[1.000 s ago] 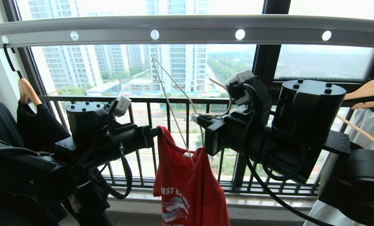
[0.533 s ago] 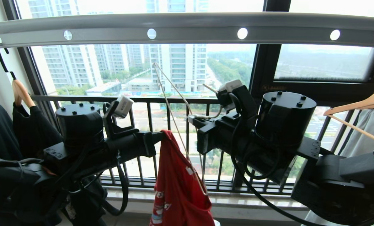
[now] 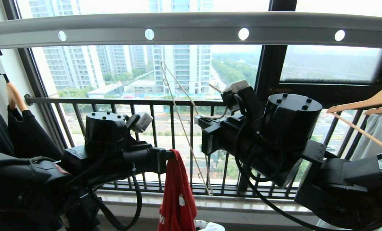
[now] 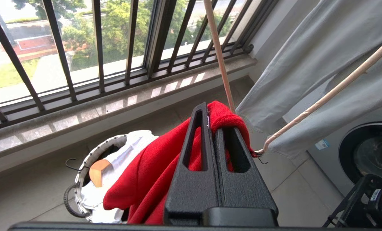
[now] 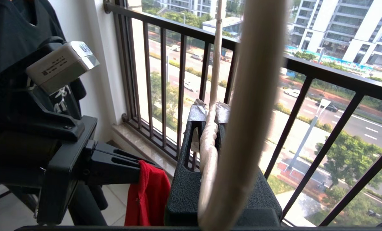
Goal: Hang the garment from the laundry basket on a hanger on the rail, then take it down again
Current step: Take the clothes off the clothes rack, then put clothes in the basket
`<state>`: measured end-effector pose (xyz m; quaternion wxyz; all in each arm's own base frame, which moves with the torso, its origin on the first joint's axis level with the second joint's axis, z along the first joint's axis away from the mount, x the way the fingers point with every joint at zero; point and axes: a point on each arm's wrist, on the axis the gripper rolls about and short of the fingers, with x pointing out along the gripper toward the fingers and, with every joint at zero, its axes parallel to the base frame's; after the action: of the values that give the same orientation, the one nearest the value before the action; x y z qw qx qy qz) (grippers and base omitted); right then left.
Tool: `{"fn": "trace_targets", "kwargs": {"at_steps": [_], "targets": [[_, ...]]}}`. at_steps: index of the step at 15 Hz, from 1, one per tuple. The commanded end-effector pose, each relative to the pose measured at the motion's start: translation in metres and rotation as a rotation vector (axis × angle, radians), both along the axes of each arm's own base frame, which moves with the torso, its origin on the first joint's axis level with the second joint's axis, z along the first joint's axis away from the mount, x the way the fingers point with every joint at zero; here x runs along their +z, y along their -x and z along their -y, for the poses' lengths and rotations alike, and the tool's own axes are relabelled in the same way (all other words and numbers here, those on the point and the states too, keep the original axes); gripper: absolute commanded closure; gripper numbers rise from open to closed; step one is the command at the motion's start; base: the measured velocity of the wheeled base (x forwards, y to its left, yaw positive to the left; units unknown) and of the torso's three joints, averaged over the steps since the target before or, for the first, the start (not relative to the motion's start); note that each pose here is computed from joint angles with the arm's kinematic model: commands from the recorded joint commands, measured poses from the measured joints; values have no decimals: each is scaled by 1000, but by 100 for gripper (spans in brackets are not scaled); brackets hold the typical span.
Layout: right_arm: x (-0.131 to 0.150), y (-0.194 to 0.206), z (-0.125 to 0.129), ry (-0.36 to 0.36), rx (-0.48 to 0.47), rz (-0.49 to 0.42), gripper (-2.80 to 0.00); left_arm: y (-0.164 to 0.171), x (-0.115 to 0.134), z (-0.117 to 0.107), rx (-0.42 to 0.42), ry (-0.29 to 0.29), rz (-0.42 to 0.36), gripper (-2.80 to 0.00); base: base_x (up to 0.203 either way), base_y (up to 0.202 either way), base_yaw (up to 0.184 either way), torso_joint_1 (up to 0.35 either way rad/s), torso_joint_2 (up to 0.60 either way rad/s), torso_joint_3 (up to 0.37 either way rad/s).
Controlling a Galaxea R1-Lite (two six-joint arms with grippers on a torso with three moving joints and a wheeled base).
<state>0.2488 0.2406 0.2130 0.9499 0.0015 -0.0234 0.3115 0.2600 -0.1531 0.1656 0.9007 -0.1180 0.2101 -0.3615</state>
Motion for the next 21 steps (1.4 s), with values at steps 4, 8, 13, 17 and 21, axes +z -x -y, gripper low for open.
{"fn": "trace_targets", "kwargs": {"at_steps": [4, 8, 13, 17, 21], "targets": [[6, -2, 0, 0, -55, -1, 0, -33, -54, 6, 73, -177, -52, 0, 0, 0, 0, 0, 0, 0], [10, -2, 4, -8, -62, 6, 0, -56, -92, 12, 141, -236, 6, 0, 0, 0, 0, 0, 0, 0], [18, 0, 9, -20, -68, 20, 0, -71, -142, 20, 171, -261, 9, 0, 0, 0, 0, 0, 0, 0], [22, 3, 11, -28, -70, 28, 0, -73, -157, 26, 164, -242, 39, 0, 0, 0, 0, 0, 0, 0], [23, 4, 13, -17, -70, 19, 0, -71, -153, 26, 162, -235, 54, 0, 0, 0, 0, 0, 0, 0]]}}
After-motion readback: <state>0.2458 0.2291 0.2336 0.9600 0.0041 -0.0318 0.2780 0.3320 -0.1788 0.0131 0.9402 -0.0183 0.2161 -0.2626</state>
